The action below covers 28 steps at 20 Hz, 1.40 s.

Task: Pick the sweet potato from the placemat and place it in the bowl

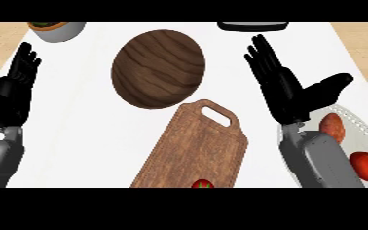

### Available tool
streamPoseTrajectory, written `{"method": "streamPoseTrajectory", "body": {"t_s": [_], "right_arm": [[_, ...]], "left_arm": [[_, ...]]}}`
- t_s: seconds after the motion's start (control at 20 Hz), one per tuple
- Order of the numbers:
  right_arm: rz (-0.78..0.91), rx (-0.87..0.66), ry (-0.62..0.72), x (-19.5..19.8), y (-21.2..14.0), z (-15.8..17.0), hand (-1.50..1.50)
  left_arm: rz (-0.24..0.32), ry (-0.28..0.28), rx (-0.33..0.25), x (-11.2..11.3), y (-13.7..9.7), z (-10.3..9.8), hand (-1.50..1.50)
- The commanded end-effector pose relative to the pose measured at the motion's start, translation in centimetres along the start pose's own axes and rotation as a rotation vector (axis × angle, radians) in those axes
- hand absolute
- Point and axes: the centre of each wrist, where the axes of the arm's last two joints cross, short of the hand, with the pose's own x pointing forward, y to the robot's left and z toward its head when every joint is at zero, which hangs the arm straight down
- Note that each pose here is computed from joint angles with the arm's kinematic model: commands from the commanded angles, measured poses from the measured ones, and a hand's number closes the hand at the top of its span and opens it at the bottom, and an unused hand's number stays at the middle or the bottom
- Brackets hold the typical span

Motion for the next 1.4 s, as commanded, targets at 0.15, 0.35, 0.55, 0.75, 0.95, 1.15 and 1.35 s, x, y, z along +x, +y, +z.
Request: {"method": "streamPoseTrajectory", "body": {"t_s": [0.15,0.35,0.55,0.75,0.95,1.15,1.35], "right_arm": [[-0.028,0.151,-0.166,3.4,-4.5,0.5,-1.50],[0.579,-0.154,-0.176,4.8,-10.0,1.8,-1.50],[0.595,-0.255,-0.322,0.6,-7.8,6.2,-1.50],[0.683,-0.219,-0.301,1.6,-7.5,11.1,-1.50],[0.907,-0.250,-0.200,6.2,-8.7,12.4,-1.50],[1.024,-0.301,-0.041,10.4,-9.8,13.1,-1.50],[1.158,-0.191,0.202,13.2,-10.0,13.6,-1.50]], "left_arm": [[0.089,-0.124,0.017,2.5,0.8,-0.3,0.00],[0.142,-0.071,-0.004,1.9,0.3,0.1,0.00],[0.164,-0.092,-0.026,2.3,0.2,0.8,0.00],[0.170,-0.090,-0.032,2.2,-0.9,0.7,0.00],[0.168,-0.084,-0.018,1.5,1.4,0.9,0.00],[0.158,-0.085,-0.029,2.9,0.5,1.1,0.00],[0.172,-0.087,-0.023,2.2,0.3,0.4,0.00]]}}
